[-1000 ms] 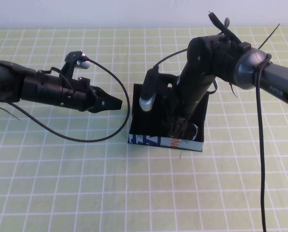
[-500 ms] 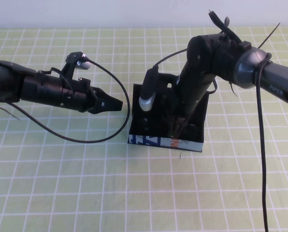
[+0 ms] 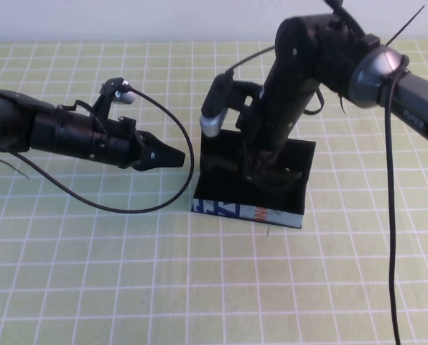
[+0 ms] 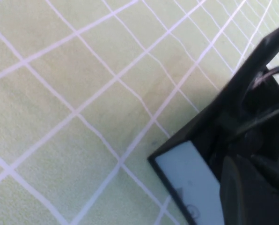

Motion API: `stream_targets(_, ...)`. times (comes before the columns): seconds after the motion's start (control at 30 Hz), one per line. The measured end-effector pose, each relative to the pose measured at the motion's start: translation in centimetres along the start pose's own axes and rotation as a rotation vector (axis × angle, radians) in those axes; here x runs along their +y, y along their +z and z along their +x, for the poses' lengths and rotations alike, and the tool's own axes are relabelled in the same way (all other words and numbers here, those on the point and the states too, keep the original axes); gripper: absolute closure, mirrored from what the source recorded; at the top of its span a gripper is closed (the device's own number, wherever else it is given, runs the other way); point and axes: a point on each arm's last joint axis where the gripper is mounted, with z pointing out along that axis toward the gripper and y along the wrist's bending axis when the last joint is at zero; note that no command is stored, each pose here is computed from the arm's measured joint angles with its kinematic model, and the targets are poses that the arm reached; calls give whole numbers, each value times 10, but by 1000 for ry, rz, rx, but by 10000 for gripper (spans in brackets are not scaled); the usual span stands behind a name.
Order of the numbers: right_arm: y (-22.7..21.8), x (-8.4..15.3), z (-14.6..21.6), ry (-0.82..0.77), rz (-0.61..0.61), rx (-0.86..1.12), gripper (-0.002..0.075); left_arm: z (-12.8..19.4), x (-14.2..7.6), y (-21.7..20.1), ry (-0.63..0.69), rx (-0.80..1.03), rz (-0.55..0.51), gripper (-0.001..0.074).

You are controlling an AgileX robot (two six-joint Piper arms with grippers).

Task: Take glasses out of glasses case
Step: Pick up the glasses from the glasses case, then place the glasses on the table

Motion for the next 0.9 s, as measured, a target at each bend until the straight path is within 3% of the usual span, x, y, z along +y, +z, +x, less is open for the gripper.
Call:
stream_targets(0.2, -35, 4, -7, 84, 44, -55, 715, -9, -10, -9, 19, -18, -7, 739)
stream_targets(0.47, -111, 22, -3, 309, 150, -147, 715, -32, -42, -33, 106, -51, -26, 739)
stream_targets(0.7, -141, 25, 67, 641, 207, -85, 715, -38, -55, -43, 124, -40, -39, 739)
stream_targets(0.9, -116, 16, 137, 986, 199, -144, 715, -40, -59, -46, 110, -44, -40, 739)
